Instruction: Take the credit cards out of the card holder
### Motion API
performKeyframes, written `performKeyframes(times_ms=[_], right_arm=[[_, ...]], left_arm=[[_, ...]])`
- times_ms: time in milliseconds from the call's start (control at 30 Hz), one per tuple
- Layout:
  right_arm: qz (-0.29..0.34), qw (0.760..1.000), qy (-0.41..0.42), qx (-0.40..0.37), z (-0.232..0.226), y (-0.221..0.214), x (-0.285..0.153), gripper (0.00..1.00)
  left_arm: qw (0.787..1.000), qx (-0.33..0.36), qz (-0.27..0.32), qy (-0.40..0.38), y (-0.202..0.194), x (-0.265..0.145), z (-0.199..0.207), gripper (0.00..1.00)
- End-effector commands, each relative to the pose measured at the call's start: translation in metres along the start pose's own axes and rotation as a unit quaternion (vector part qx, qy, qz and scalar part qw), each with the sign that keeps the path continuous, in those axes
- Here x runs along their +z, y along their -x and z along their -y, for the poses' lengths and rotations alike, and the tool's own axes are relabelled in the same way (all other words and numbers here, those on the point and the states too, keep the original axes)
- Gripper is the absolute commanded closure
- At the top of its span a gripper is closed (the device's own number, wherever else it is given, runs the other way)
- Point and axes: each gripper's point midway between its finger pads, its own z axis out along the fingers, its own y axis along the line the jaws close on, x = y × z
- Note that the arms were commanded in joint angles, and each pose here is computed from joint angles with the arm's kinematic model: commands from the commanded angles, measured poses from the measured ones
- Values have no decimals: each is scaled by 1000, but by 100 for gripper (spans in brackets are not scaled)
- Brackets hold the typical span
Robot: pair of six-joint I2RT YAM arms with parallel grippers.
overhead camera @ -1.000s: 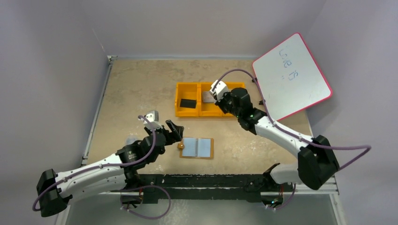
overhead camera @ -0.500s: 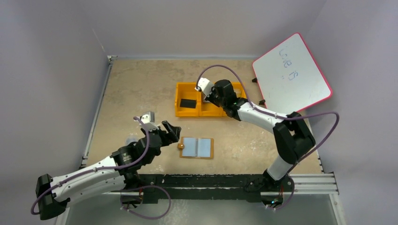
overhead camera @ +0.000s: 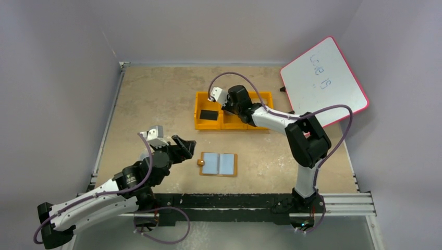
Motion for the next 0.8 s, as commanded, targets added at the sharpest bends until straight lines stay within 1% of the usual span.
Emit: performKeyframes(times_ms=[0, 167, 467, 600, 767], right_arm=[[3, 999, -27, -22, 20, 13, 2, 98], [-6, 999, -32, -40, 21, 12, 8, 96], [-12, 996, -40, -74, 19, 9, 17, 95], [-13, 996, -40, -84, 17, 7, 21, 91], [-3, 995, -48, -85, 19, 9, 21, 89]], left_arm=[[1000, 2, 12, 4, 8, -3, -2, 20], [1000, 1, 15, 4, 11, -6, -4, 20], [1000, 2, 16, 7, 12, -5, -4, 20], [1000, 4, 14, 8, 10, -4, -4, 20], [1000, 3, 11, 9, 9, -4, -4, 20]])
